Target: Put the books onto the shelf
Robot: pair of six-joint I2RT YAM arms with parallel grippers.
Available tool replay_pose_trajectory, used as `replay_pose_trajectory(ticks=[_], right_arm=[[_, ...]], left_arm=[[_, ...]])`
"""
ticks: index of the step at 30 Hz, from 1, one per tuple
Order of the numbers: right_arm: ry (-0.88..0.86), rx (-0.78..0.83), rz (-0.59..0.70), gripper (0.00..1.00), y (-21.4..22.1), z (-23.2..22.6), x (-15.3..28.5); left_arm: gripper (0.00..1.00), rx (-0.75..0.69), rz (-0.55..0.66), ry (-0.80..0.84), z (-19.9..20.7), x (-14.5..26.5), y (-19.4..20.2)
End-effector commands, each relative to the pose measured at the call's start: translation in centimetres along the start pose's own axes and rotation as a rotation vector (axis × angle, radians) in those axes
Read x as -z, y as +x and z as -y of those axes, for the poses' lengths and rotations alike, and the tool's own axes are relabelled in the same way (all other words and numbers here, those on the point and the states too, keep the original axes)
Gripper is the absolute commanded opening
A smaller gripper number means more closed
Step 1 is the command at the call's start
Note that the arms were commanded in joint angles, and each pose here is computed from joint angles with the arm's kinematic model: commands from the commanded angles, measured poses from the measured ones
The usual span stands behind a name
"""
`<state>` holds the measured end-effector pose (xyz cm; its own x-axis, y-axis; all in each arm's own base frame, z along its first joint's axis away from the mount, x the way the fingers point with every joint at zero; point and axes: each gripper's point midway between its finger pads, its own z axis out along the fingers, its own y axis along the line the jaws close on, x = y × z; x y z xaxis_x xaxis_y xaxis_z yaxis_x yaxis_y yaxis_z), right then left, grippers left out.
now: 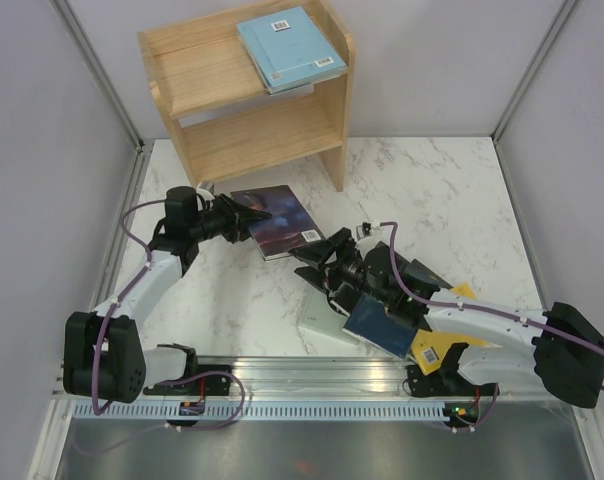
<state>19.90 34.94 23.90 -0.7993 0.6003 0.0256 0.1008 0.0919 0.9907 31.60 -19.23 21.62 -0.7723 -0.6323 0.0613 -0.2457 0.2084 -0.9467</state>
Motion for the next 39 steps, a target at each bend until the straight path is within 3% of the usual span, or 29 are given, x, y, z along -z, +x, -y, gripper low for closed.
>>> replay_pose_trajectory(ticks=[1,8,12,15,16,18,19,22,23,26,27,29,32,35,39], right_arm=[[0.002,-0.024,0.032,0.75,-0.5,0.3,-1.1],[-0.111,-0.071,0.066,0.73,-1.5,-1.3,-3.8],[-0.115,-0.063,0.094,0.66,-2.0,-2.3,-5.1],[-0.109,-0.064,0.119,0.51,-2.4,-2.7,-5.7],[-0.107,-0.064,0.122,0.41,-2.5,-2.7,-5.9],[-0.113,-0.068,0.132,0.31,-2.7,-3.1,-5.9],[-0.116,-0.068,0.131,0.19,-2.6,-3.4,-5.8],[-0.11,-0.063,0.153,0.0,-3.2,-3.6,-5.4],[-0.106,-0.059,0.161,0.0,-3.5,-3.9,-4.9],[-0.093,-0.034,0.212,0.0,-5.6,-4.3,-3.7],[-0.09,-0.017,0.24,0.0,-6.8,-4.5,-3.2],[-0.044,0.015,0.271,0.0,-8.0,-4.9,-1.8],[0.009,0.086,0.329,0.0,-10.1,-5.4,0.6],[0.03,0.115,0.396,0.0,-12.0,-6.3,3.5],[0.05,0.208,0.433,0.0,-12.4,-9.9,6.4]], left_arm=[[0.02,-0.129,-0.02,0.135,4.9,1.1,0.6],[0.02,-0.098,-0.033,0.132,4.8,1.1,0.8],[0.02,-0.091,-0.041,0.133,4.8,1.2,1.1],[0.02,-0.082,-0.045,0.129,4.5,1.2,1.2],[0.02,-0.083,-0.044,0.128,4.4,1.2,1.2],[0.02,-0.08,-0.042,0.122,4.1,1.2,1.2],[0.02,-0.081,-0.044,0.118,3.9,1.1,1.2],[0.05,-0.094,-0.046,0.111,3.4,1.1,1.3],[0.08,-0.104,-0.051,0.109,3.2,1.1,1.4],[0.37,-0.124,-0.064,0.111,3.0,1.3,1.8],[0.52,-0.127,-0.068,0.11,2.8,1.3,1.9],[0.7,-0.138,-0.083,0.111,2.7,1.4,2.2],[0.88,-0.152,-0.104,0.11,2.5,1.5,2.5],[1.0,-0.165,-0.116,0.102,2.0,1.5,2.7],[1.0,-0.177,-0.114,0.073,0.7,1.4,2.7]])
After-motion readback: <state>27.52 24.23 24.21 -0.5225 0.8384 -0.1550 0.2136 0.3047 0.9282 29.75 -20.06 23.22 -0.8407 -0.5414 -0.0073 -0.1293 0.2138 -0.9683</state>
